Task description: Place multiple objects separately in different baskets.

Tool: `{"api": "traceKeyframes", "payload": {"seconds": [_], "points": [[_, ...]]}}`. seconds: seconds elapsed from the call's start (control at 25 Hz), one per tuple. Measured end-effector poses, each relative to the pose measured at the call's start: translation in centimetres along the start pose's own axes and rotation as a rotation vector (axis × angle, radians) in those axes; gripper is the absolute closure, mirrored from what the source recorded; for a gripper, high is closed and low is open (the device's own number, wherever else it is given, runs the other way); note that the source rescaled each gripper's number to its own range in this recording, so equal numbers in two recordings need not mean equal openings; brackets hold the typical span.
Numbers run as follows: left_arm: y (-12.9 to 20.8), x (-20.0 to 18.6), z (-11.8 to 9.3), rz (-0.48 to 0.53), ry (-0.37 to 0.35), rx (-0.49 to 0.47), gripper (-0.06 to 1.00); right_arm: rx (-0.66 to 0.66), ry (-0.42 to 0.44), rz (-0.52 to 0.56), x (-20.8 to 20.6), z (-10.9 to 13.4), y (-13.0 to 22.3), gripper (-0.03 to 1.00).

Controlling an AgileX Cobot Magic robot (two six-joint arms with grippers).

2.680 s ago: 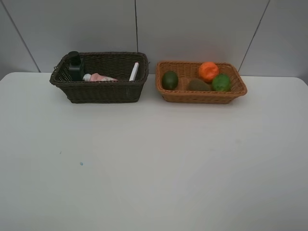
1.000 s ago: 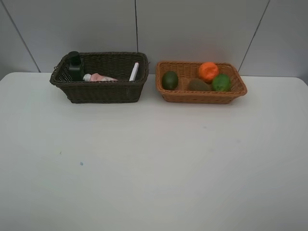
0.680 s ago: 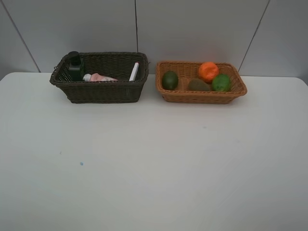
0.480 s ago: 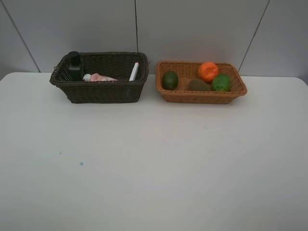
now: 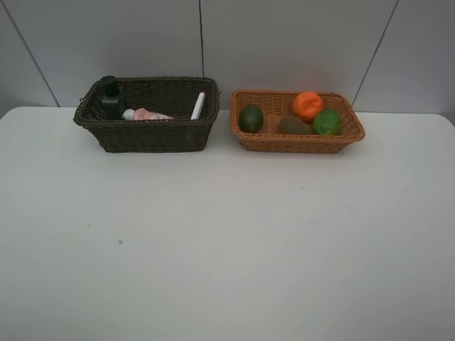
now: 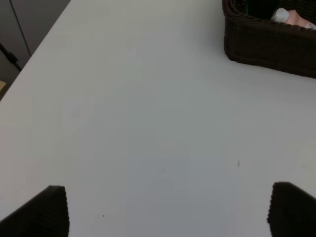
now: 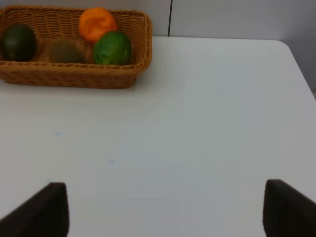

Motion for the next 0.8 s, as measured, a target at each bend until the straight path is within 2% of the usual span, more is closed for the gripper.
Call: {"api": "traceKeyframes", "payload": {"seconds": [0.8], "points": [[-0.02, 0.00, 0.00, -0.001, 0.000, 0.000, -0.06, 0.000, 0.000, 0.000, 0.00, 0.00, 0.00, -0.03]]}}
Point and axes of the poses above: a point on each arm's last joint axis where the gripper is mounted, x pointing out along that axis toward the gripper, z along the wrist's bending axis when the last joint is at zero, y = z × x, the point moved 9 cm from there along x, pointing out along that axis toward the gripper, and after that the axes turned 3 degrees about x, right-handed, at the moved point
